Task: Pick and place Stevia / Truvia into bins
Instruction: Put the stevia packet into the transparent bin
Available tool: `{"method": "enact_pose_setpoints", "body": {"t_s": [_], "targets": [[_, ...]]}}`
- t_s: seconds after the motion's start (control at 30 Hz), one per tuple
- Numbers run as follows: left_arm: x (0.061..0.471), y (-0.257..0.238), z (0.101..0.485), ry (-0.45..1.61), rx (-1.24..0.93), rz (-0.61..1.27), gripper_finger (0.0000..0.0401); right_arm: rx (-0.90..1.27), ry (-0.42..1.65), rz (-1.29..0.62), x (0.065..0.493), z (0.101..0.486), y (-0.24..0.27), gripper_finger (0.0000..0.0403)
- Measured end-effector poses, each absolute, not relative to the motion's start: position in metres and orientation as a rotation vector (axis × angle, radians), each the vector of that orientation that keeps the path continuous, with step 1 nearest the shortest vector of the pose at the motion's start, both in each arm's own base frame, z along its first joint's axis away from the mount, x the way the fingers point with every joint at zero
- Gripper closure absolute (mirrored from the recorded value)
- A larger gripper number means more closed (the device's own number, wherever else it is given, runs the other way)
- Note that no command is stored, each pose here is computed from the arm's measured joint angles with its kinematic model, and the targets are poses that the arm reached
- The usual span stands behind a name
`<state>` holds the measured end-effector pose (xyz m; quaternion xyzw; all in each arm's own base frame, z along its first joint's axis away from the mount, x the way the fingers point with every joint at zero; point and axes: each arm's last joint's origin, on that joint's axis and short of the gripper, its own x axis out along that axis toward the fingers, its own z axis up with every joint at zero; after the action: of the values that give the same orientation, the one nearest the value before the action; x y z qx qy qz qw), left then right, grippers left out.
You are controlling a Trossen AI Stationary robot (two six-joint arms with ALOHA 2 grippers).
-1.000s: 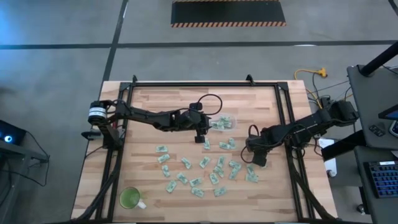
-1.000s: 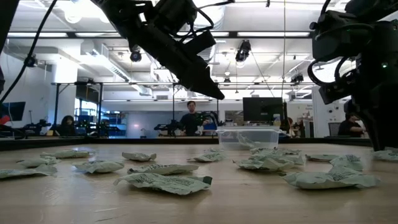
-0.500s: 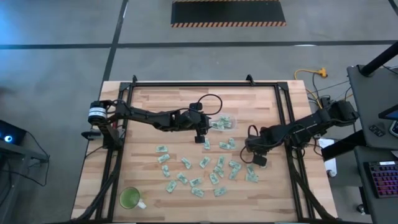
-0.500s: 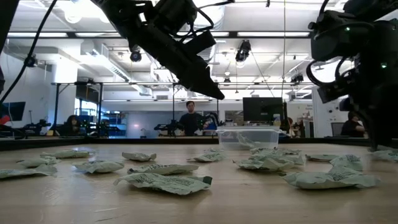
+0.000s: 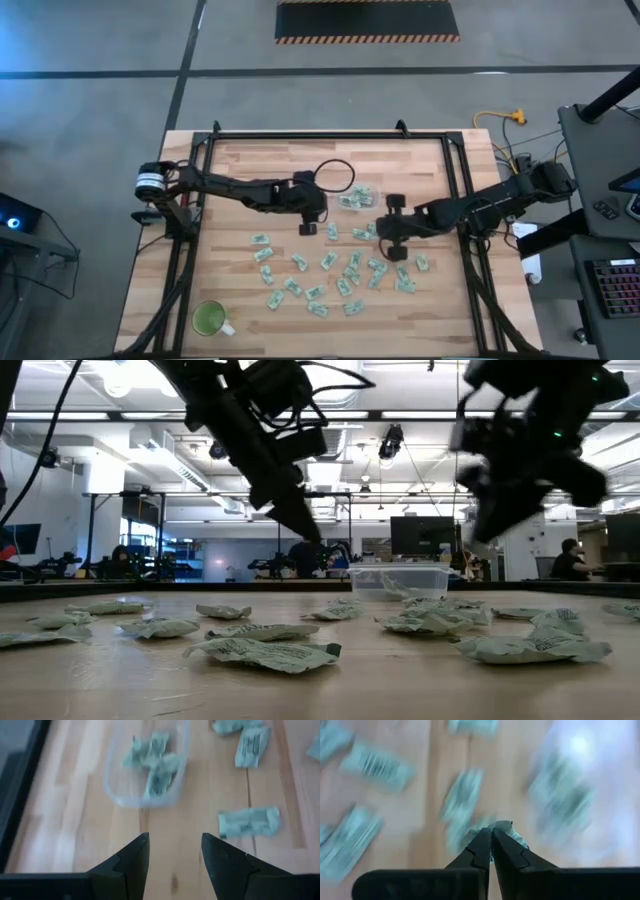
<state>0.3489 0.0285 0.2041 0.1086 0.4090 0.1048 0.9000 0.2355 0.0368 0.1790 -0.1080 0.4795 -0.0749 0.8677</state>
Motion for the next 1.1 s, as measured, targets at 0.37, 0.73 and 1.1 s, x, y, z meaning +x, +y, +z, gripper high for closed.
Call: {"method": "enact_pose_setpoints", "body": {"t_s": [0.37,0.73,1.1], "targets": [[0.332,0.004,0.204,0.981,0.192,0.169,0.0236,-0.352,0.85,-0.438,0.253,0.193,-0.006,0.0394],[0.33,-0.025,0.204,0.987,0.239,0.085,0.0236,-0.133,0.866,-0.409,0.251,0.19,-0.051,0.0394],[0.329,-0.028,0.203,0.993,0.223,0.089,0.0236,-0.127,0.904,-0.4,0.262,0.17,-0.06,0.0309]]}}
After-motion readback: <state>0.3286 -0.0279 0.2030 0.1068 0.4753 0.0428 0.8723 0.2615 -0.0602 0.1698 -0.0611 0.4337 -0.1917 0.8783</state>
